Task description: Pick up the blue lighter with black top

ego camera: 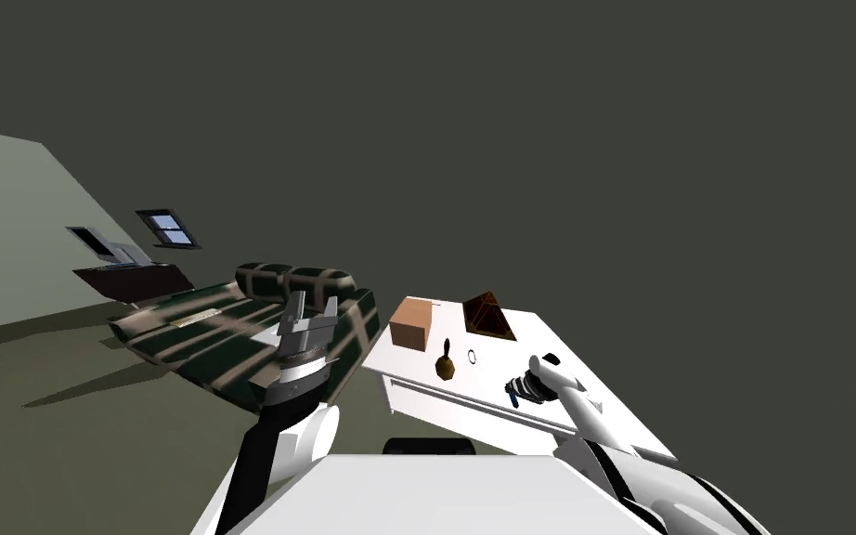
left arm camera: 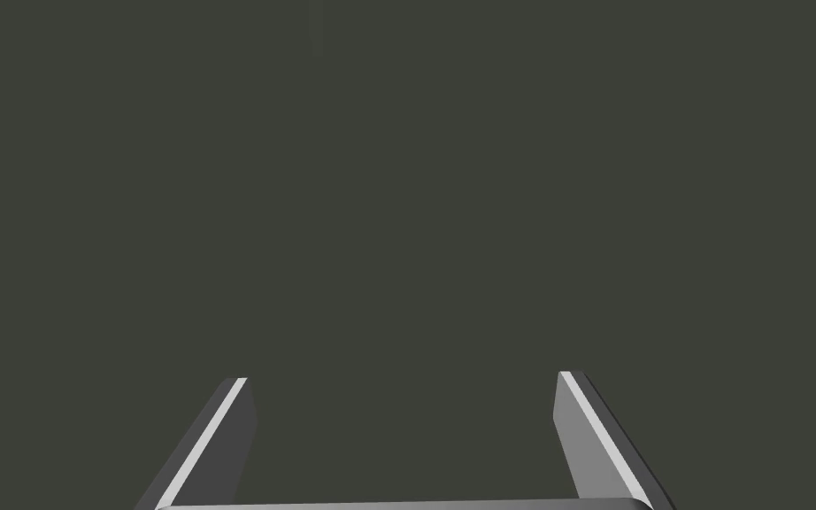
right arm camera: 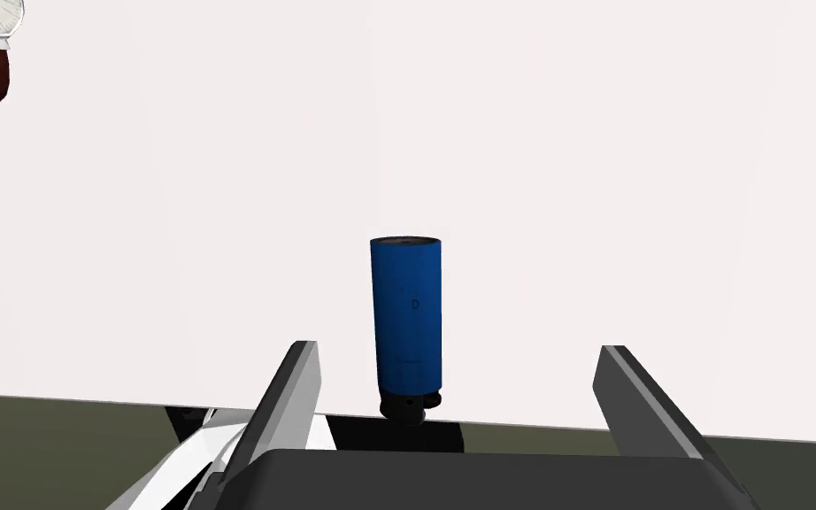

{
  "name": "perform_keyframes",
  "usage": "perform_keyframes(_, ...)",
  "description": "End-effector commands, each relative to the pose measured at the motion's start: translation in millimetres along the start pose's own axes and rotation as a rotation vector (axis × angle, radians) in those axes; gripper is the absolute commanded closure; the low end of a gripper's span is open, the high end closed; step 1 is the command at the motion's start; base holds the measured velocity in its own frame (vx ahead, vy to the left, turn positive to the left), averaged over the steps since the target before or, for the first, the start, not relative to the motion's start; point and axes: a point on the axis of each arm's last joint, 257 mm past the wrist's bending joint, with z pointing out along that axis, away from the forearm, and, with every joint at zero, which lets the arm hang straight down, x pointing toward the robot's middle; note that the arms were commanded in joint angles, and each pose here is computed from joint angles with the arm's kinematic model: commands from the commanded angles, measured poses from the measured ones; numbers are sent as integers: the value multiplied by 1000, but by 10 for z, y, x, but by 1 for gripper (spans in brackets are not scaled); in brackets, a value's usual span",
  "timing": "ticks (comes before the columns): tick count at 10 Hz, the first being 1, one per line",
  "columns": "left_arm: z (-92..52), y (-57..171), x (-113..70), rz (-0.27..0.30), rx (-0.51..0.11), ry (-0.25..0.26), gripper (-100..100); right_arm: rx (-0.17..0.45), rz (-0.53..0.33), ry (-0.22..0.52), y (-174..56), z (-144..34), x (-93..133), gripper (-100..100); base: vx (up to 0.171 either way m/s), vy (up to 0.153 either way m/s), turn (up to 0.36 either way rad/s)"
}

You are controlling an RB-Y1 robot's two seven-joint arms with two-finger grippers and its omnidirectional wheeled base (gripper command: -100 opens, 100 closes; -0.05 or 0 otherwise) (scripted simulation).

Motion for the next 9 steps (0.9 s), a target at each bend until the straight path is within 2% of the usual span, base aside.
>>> perform_keyframes(1, 0, 0, 0, 0, 0, 0, 0, 6, -53, -14, -112, 53, -4, -100, 146, 27, -427)
perform_keyframes(2, 0, 0, 0, 0, 0, 0, 0, 6, -53, -14, -112, 53, -4, -100, 80, 24, -280)
perform_keyframes(3, 1, 0, 1, 0, 0, 0, 0, 7, -113, 4, -297, 100, 118, -100, 122, 9, -458)
perform_keyframes(4, 0, 0, 0, 0, 0, 0, 0, 13, -136, 4, -350, 90, 168, -100, 117, 15, -454)
perform_keyframes(5, 0, 0, 0, 0, 0, 0, 0, 16, -133, -24, -336, 146, 42, -100, 51, 18, -143)
perform_keyframes(6, 1, 0, 1, 0, 0, 0, 0, 20, -200, -5, -556, 178, 182, -100, 103, 24, -388)
perform_keyframes(7, 0, 0, 0, 0, 0, 0, 0, 27, -224, -21, -588, 199, 142, -100, -28, 66, -289)
perform_keyframes(9, 1, 0, 1, 0, 0, 0, 0, 29, -220, -36, -582, 227, 72, -100, -20, 25, -71)
